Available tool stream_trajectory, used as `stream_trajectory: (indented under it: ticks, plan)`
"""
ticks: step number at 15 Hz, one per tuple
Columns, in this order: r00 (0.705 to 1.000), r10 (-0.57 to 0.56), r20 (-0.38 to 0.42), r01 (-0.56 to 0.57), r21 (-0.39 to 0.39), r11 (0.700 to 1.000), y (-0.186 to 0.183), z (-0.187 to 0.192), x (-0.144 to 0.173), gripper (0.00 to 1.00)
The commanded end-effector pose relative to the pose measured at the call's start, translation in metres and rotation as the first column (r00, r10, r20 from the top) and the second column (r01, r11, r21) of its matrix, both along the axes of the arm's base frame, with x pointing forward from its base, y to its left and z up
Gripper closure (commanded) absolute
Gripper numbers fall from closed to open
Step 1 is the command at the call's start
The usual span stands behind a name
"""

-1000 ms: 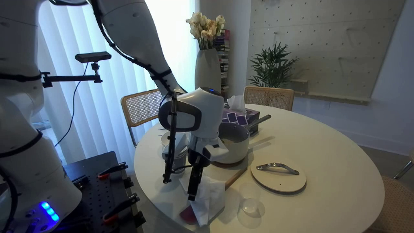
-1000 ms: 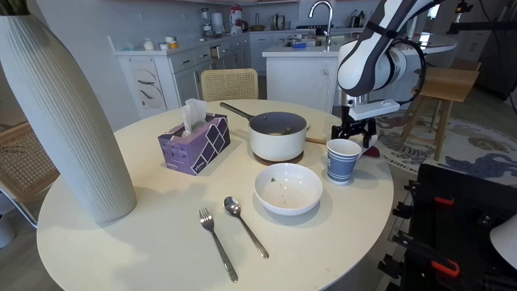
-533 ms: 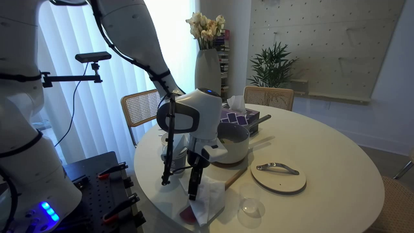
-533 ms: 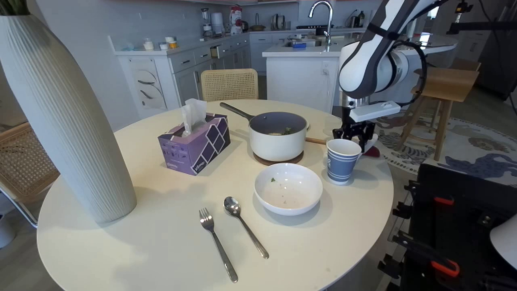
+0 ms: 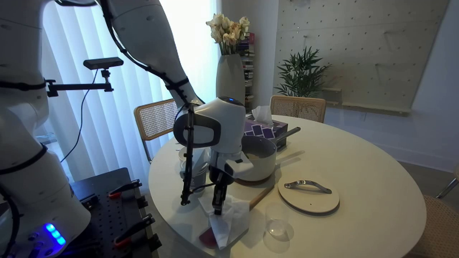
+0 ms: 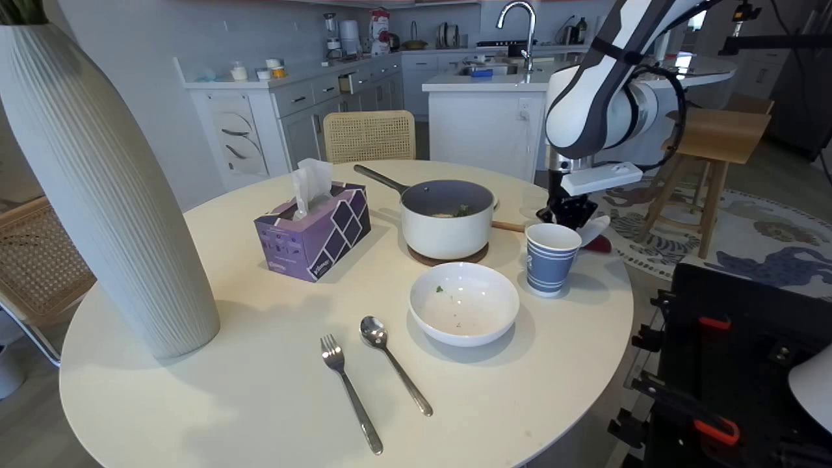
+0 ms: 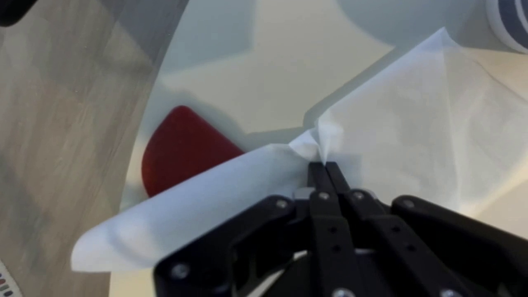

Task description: Remove the lid from the white pot, pick up the broccoli from the white bowl and place it inside the pot, move the tissue square to the left, pick up the spatula and use it to stir inside the white pot, place the spatula on the table, place the white lid on top of the pot

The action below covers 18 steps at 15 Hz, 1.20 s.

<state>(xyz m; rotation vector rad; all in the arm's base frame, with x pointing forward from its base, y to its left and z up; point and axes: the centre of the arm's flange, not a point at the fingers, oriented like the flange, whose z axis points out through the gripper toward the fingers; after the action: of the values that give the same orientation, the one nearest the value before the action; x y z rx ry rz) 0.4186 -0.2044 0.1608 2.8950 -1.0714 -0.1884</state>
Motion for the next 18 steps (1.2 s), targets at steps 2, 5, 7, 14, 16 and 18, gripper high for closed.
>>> stream_trajectory:
  ticks: [2, 5, 7, 14, 16, 18]
  plan:
    - [0.999, -0.018, 0.027, 0.018, -0.007, 1.0, 0.002, 0.02, 0.0, 1.0]
    - [0.999, -0.011, 0.044, 0.011, -0.008, 1.0, 0.001, 0.042, 0.007, 1.0]
    - [0.998, 0.001, 0.066, 0.0, -0.016, 1.0, 0.003, 0.064, 0.014, 1.0]
    - [0.988, 0.132, 0.083, -0.131, -0.027, 0.991, 0.026, 0.157, 0.036, 1.0]
    - [0.983, 0.165, 0.084, -0.165, -0.013, 0.986, 0.042, 0.182, 0.042, 1.0]
    - [0.974, 0.204, 0.097, -0.203, -0.018, 0.979, 0.065, 0.206, 0.051, 1.0]
